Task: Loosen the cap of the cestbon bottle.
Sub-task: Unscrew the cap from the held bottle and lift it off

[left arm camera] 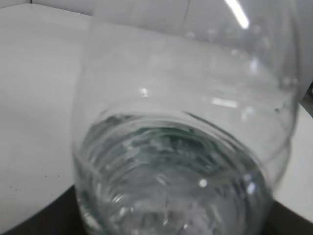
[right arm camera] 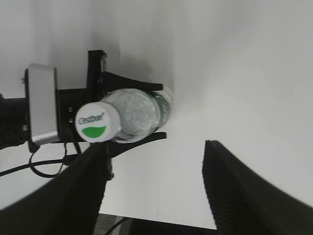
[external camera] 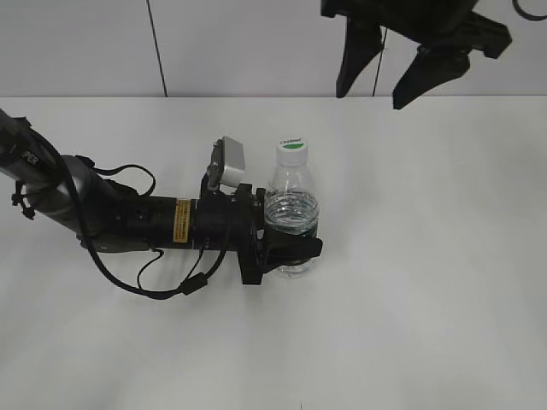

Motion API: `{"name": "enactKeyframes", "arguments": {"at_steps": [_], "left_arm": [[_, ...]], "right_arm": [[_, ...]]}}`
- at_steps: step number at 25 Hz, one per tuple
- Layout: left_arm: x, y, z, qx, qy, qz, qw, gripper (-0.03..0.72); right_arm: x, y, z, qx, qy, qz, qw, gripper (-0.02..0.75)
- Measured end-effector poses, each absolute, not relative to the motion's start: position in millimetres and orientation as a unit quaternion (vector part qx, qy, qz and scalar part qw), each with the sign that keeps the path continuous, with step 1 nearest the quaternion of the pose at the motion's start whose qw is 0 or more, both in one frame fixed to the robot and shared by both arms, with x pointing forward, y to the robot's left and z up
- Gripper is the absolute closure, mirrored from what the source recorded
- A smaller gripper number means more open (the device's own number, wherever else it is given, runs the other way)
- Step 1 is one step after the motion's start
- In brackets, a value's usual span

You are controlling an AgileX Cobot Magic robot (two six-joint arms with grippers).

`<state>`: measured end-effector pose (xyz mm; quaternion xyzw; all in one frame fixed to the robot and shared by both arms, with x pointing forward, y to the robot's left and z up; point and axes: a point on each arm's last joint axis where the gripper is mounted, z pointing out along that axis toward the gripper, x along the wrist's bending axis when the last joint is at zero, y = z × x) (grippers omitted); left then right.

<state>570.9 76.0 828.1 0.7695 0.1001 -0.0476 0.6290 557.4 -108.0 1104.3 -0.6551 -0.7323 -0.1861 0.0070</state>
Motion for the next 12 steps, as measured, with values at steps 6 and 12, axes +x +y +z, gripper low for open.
{"name": "enactKeyframes", "arguments": {"at_steps": [6, 12], "left_arm": [[570.9, 76.0, 828.1, 0.769, 0.100, -0.048, 0.629, 0.270], [570.1, 75.2, 827.8, 0.773, 0.077, -0.032, 0.629, 0.270]], "right_arm": [[565.9, -81.7, 1094.3, -0.650, -0.735, -0.190, 0.041, 0.265], [574.0, -72.7, 1078.9, -0.656, -0.731, -0.179, 0.064, 0.265]]}}
